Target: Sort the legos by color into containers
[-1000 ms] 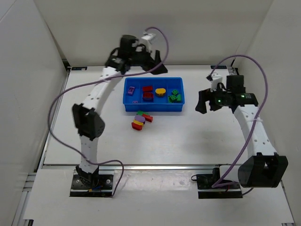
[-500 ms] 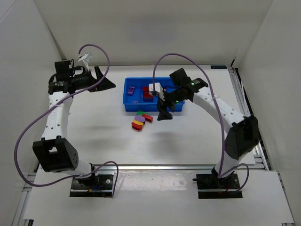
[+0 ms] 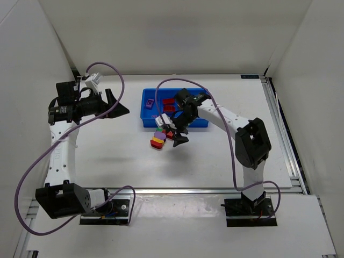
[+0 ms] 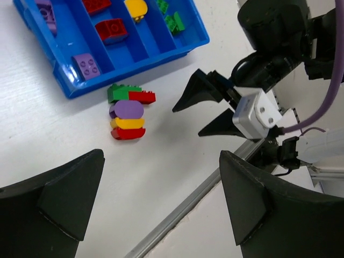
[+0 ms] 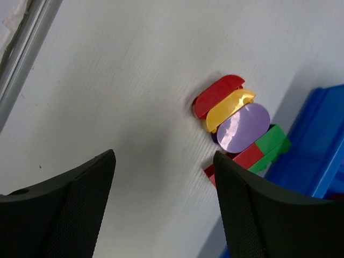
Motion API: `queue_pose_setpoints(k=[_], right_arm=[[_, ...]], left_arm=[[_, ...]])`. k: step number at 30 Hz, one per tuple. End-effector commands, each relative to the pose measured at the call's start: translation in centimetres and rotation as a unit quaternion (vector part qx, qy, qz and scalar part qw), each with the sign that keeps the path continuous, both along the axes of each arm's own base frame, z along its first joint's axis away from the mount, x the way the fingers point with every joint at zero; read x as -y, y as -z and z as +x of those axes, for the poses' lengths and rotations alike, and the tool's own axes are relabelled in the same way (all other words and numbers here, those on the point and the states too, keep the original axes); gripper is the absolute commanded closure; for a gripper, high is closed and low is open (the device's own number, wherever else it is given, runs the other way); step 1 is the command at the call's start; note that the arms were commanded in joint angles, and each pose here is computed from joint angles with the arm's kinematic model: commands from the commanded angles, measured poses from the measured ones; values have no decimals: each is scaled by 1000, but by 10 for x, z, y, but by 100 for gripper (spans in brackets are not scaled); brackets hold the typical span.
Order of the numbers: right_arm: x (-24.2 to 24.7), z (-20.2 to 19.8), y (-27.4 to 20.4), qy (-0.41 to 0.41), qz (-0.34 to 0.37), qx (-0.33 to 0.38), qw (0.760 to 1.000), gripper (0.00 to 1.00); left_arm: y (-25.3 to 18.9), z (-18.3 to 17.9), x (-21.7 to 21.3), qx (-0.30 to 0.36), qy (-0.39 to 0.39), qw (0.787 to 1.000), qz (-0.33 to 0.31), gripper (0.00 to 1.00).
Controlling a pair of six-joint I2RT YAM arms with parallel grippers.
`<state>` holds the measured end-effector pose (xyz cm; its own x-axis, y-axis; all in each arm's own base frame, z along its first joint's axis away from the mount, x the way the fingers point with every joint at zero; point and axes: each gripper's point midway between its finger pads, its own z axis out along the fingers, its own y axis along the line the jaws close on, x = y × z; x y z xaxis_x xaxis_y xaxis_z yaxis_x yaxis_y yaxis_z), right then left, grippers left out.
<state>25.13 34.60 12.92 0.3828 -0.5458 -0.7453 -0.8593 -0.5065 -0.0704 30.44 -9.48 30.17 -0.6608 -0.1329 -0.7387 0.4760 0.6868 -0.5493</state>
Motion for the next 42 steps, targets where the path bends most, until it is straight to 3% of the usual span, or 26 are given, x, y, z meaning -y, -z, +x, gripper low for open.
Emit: queue_pose_setpoints(k=[1, 3, 4, 7, 11, 15, 21, 42], right_arm=[[-6, 12, -6, 33, -5, -4, 999, 24], [-8, 21, -5, 93, -22, -43, 994, 31], [-8, 24, -4, 131, -33, -70, 988, 40], [-6, 33, 0, 198, -53, -80, 975, 52], [2, 34, 11, 287, -74, -96, 950, 54], [2, 41, 28, 366, -110, -124, 916, 48], [-3, 67, 41, 434, -119, -114, 886, 42], [-10, 93, 87, 430, -115, -55, 894, 43]], left_arm=[[3, -13, -5, 5, -15, 1000, 24, 1], [5, -14, -6, 2, -19, 999, 26, 1], [5, -14, -7, 3, -23, 999, 29, 1], [7, -14, -9, 4, -27, 999, 35, 0], [9, -12, -11, 4, -32, 999, 43, 0], [10, -7, -17, 4, -43, 998, 55, 1], [10, 1, -21, 3, -52, 997, 62, 1], [19, 8, -27, 5, -53, 995, 85, 1]])
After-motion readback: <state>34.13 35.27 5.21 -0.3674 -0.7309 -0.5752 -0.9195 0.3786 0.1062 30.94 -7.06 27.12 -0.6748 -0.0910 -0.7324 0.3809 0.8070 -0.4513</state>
